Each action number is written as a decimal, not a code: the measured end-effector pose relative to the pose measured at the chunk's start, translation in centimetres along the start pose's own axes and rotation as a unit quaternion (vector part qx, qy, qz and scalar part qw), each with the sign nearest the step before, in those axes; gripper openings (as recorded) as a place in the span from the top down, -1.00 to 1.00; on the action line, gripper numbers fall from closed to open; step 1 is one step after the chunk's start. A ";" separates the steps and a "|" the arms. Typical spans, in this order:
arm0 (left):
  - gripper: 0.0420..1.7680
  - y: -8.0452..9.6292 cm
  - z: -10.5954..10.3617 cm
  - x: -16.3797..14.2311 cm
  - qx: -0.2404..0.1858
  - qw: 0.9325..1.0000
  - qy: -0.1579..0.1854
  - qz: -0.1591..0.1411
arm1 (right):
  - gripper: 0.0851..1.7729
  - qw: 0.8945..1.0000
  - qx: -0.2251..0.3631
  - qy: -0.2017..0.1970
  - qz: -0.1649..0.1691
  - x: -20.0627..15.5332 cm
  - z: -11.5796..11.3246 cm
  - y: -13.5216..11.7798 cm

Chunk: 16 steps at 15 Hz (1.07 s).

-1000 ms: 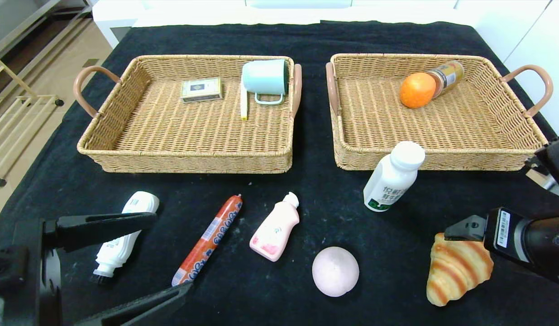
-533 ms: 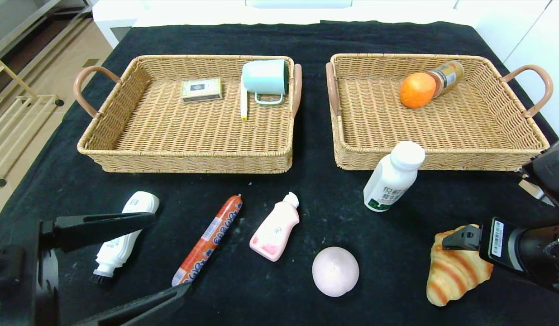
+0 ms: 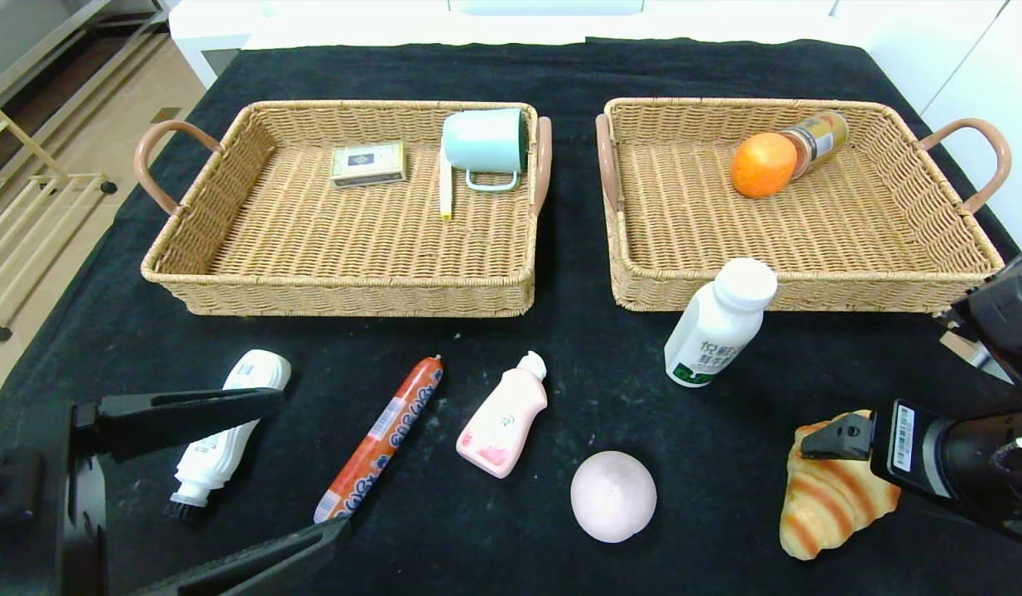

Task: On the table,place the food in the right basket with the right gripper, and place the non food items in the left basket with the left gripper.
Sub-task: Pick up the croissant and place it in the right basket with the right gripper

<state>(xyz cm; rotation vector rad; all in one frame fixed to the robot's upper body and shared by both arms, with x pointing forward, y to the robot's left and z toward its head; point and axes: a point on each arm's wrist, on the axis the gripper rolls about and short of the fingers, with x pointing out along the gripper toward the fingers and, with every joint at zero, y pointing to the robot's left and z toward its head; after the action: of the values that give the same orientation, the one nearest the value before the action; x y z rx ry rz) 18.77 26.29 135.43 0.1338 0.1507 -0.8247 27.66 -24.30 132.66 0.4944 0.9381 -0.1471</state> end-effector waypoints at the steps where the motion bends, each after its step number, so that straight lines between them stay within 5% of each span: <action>1: -0.94 0.0 0.0 0.0 0.000 1.000 0.000 0.000 | -0.93 1.000 0.003 -0.004 0.008 0.2 0.1 0.1; 16: -0.94 0.0 -0.2 -0.1 0.007 1.000 0.001 -0.001 | -0.93 1.000 0.000 0.010 -0.011 2.0 -0.2 0.3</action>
<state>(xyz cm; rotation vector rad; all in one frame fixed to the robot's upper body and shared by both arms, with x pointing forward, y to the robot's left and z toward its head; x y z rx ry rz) 18.67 26.34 135.27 0.1476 0.1479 -0.8272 28.81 -23.82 131.06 0.4858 0.9624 -0.1614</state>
